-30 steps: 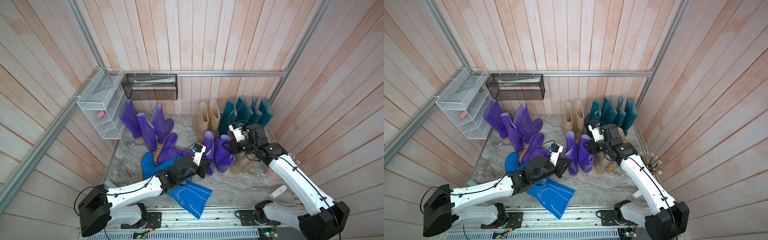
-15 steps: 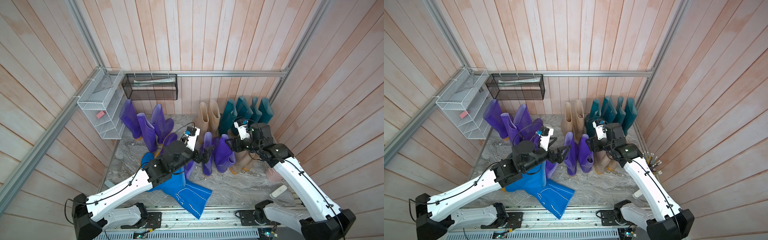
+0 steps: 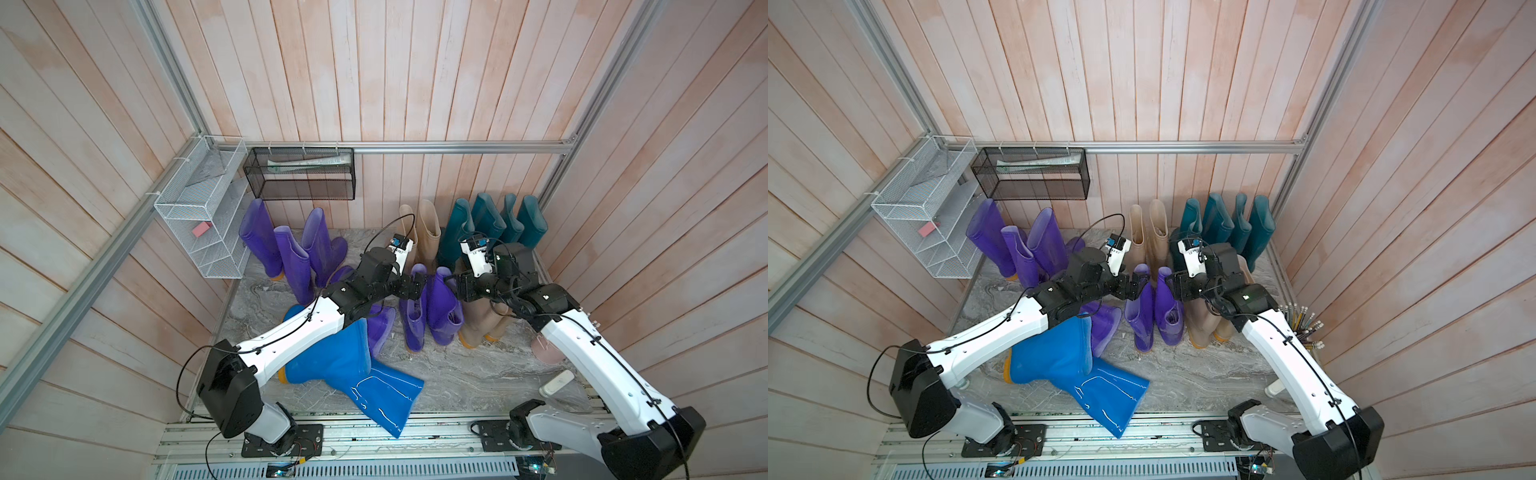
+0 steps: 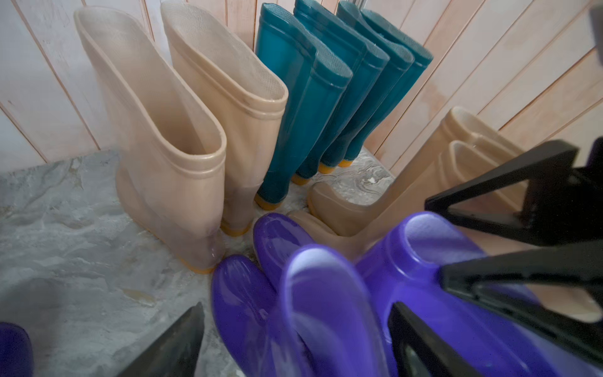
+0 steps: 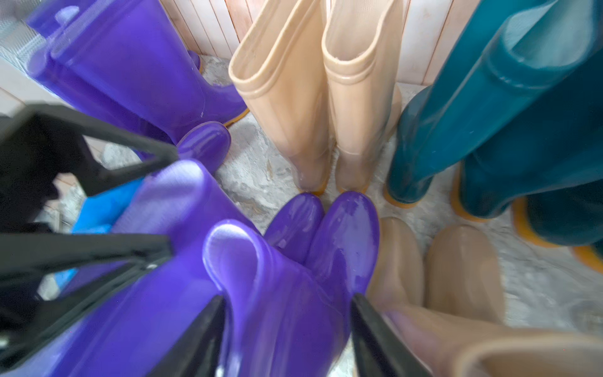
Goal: Match and arrange rain boots in pairs
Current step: Pair a pair of rain boots at the center of the board.
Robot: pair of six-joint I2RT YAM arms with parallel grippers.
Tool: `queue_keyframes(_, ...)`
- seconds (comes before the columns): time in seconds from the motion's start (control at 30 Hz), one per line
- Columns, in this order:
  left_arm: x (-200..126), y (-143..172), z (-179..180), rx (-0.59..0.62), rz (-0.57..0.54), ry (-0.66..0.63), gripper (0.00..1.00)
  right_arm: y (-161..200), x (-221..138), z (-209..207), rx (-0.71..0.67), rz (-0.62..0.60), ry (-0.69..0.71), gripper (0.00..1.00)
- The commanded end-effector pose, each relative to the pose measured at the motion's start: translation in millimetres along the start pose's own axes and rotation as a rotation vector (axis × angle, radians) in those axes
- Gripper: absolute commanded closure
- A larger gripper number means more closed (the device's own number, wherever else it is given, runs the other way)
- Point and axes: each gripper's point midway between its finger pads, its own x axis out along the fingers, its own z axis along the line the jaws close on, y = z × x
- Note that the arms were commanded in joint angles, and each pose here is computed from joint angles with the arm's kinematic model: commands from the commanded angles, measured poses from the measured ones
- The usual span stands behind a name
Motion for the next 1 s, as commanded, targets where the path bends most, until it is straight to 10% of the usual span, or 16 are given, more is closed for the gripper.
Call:
queue_keyframes(0.0, 2.9, -9.7, 5.2, -0.007, -0.037, 0.021, 0.53, -16.7, 8.6, 8.7, -0.008, -0.039, -0.046, 0.75)
queue_keyframes(0.1, -4.5, -13.2, 4.0, -0.026, -0.067, 0.041, 0.89, -16.8, 12.0, 17.5, -0.022, -0.031, -0.079, 1.00)
queue_keyframes(0.17, -13.9, -15.9, 1.7, -0.044, -0.102, 0.055, 1.00, -16.7, 9.7, 22.3, -0.030, -0.035, -0.099, 1.00)
queue_keyframes(0.97, -39.7, -28.1, -17.0, -0.147, -0.233, 0.011, 1.00, -19.1, -5.6, 29.9, -0.008, -0.075, -0.175, 1.00)
